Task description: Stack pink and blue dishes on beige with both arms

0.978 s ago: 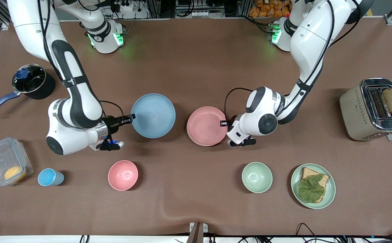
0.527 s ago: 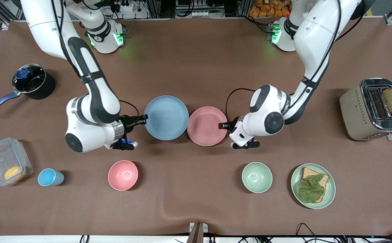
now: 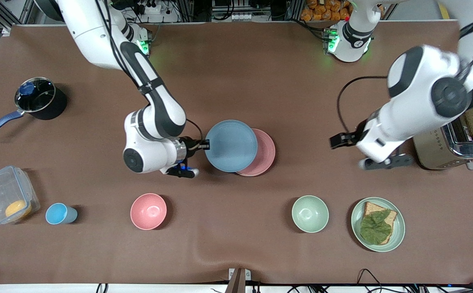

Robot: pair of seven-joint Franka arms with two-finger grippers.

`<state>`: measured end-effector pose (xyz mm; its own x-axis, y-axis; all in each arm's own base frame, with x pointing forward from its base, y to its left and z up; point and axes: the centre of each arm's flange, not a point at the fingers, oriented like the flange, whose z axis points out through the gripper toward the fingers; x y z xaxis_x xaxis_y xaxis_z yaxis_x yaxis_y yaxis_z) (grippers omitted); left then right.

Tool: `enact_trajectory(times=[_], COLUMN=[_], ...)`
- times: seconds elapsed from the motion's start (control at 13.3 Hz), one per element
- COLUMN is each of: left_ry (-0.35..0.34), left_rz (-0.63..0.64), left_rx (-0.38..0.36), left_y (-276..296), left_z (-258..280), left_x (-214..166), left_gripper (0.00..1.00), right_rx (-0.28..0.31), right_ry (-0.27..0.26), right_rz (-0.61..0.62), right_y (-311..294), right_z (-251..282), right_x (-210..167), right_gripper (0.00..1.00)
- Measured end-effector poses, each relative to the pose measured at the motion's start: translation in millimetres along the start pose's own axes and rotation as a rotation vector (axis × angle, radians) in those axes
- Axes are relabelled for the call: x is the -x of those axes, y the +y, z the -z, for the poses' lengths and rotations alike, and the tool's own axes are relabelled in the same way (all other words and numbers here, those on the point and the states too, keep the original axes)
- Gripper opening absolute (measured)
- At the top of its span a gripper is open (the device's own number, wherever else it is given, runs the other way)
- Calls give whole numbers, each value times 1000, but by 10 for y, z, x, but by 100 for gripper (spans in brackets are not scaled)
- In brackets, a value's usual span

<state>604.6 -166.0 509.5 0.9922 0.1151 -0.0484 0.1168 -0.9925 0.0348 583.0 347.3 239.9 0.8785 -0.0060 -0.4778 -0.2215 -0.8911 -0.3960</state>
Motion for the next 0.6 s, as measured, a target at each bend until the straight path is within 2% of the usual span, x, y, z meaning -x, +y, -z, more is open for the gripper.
enact_trajectory(times=[0.15,0.23,0.45,0.6], left_ry=[86,104,126,104], left_rz=[36,66,124,109], left_rx=[-56,-69,-83,-95], left_y=[-329,-513,-858,-856], left_z=[426,618,970,998], left_x=[30,58,169,235], left_gripper=[100,100,100,100], right_rx=[-17,-20,-14,-15], right_ry=[19,24,34,46], right_rz=[0,1,0,-2], right_y=[-88,-121,-148,-155], right_z=[-145,-215,-404,-486], right_x=[-5,-3,-25,-59], right_gripper=[4,4,4,4])
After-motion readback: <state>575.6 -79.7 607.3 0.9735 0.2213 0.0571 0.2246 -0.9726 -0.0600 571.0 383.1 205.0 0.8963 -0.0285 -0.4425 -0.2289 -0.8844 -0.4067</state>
